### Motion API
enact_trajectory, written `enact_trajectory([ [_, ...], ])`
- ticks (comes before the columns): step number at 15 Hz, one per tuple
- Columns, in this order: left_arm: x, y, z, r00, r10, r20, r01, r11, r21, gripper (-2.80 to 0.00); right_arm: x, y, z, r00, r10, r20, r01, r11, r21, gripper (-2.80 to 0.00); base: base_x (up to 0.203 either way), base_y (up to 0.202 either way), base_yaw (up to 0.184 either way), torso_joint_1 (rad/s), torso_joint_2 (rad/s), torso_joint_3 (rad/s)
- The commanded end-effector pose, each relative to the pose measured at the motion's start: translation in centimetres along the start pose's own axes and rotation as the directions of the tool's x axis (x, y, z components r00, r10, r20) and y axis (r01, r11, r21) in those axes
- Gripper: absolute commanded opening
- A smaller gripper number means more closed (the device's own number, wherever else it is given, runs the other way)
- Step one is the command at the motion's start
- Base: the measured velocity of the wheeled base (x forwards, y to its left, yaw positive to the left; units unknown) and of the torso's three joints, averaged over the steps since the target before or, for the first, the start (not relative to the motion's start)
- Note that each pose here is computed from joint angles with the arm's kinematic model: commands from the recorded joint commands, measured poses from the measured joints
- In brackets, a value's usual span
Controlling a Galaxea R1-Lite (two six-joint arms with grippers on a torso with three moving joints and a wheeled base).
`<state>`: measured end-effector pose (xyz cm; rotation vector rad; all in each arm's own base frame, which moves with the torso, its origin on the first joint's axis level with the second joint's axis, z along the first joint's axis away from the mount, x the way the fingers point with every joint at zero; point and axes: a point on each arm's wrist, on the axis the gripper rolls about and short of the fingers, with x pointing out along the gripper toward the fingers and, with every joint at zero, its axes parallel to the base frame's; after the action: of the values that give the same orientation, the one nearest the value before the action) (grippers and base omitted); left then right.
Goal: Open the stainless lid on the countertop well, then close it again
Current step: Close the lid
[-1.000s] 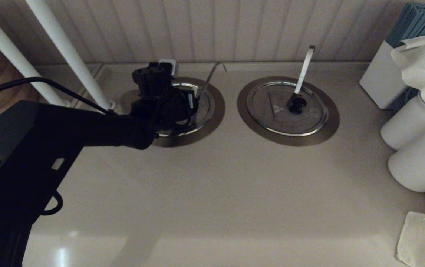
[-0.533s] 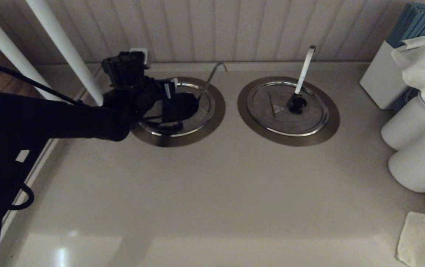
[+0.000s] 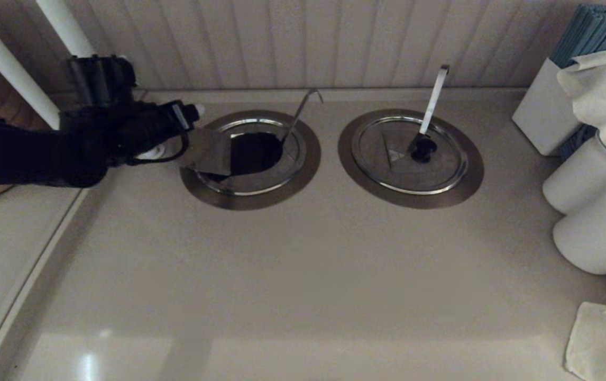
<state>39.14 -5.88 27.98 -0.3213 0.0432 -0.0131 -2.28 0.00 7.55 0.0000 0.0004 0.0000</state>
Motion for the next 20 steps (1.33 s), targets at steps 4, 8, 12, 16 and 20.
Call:
enact_trajectory([
  [4,-3.5,-0.1,3.0,0.990,0.133,-0.050,-0.137,0.987,-0.081,0.00,0.0,0.0,0.0,1.000,0.000,-0.001,0.000,1.000,0.000,-2.80,0.000,0.000,0.000,0.000,0.00,0.000],
  [8,-5.3,-1.4,3.4,0.976,0.160,-0.150,-0.181,0.974,-0.135,0.00,0.0,0.0,0.0,1.000,0.000,-0.001,0.000,1.000,0.000,-2.80,0.000,0.000,0.000,0.000,0.00,0.000],
  [12,-4.1,-1.6,1.5,0.965,0.161,-0.207,-0.197,0.966,-0.170,0.00,0.0,0.0,0.0,1.000,0.000,-0.001,0.000,1.000,-0.001,-2.80,0.000,0.000,0.000,0.000,0.00,0.000],
  [16,-1.9,-1.2,-1.0,0.946,0.186,-0.266,-0.231,0.962,-0.147,0.00,0.0,0.0,0.0,1.000,0.001,0.000,-0.001,1.000,0.000,-2.80,0.000,0.000,0.000,0.000,0.00,0.000],
  [20,-0.6,-0.9,-2.2,0.946,0.189,-0.264,-0.237,0.958,-0.162,0.00,0.0,0.0,0.0,1.000,0.001,-0.001,-0.001,1.000,0.000,-2.80,0.000,0.000,0.000,0.000,0.00,0.000],
])
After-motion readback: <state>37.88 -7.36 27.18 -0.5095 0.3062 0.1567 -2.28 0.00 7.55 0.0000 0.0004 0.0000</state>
